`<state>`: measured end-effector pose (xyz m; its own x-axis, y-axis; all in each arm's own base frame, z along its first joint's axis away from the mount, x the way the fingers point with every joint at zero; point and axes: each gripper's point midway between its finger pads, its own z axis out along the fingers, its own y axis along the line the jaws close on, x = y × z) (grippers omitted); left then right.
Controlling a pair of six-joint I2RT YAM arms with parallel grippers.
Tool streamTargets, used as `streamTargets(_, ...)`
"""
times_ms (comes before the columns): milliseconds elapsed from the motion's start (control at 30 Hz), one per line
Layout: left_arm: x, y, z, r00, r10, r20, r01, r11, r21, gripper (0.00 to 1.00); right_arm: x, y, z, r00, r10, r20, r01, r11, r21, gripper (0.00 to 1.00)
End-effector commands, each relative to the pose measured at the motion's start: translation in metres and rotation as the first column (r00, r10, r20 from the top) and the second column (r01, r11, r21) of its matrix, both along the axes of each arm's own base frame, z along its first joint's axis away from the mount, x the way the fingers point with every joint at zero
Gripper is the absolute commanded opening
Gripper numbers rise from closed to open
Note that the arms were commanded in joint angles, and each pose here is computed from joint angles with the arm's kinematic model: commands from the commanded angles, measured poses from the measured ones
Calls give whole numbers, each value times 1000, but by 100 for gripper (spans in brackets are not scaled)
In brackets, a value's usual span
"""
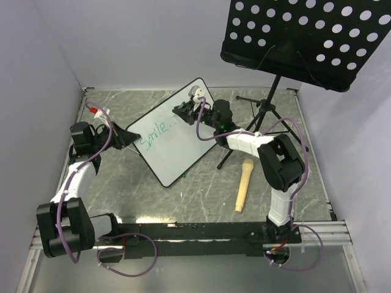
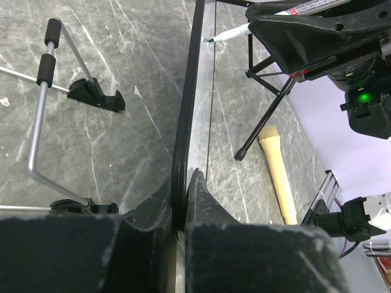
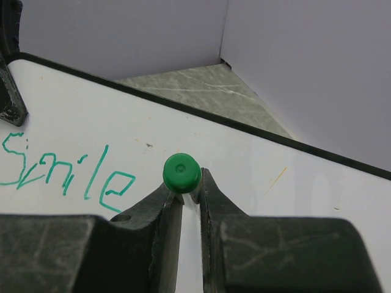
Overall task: Write a sentence on the whiteboard
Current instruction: Pick up the sentence from the whiteboard.
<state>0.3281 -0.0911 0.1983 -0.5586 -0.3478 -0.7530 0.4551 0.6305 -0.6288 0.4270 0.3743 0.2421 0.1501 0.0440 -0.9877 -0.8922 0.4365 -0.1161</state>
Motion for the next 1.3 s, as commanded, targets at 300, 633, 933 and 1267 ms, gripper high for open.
streamTargets(300, 11, 17, -35, 997, 20, 76, -36, 975, 220, 1, -4, 12, 25, 998, 47, 39, -48, 998, 44, 0)
streamTargets(633, 11, 17, -35, 997, 17, 75, -34, 975, 221, 1, -17, 19, 19, 997, 72, 37, -73, 997, 33, 0)
streamTargets(933, 11, 17, -34, 997, 16, 78, -33, 974, 224, 1, -20, 14, 11, 998, 59, 35, -60, 998, 20, 0)
streamTargets(1267, 11, 18, -34, 997, 19, 77, -36, 974, 224, 1, -23, 5, 6, 999, 44, 30, -44, 999, 12, 0)
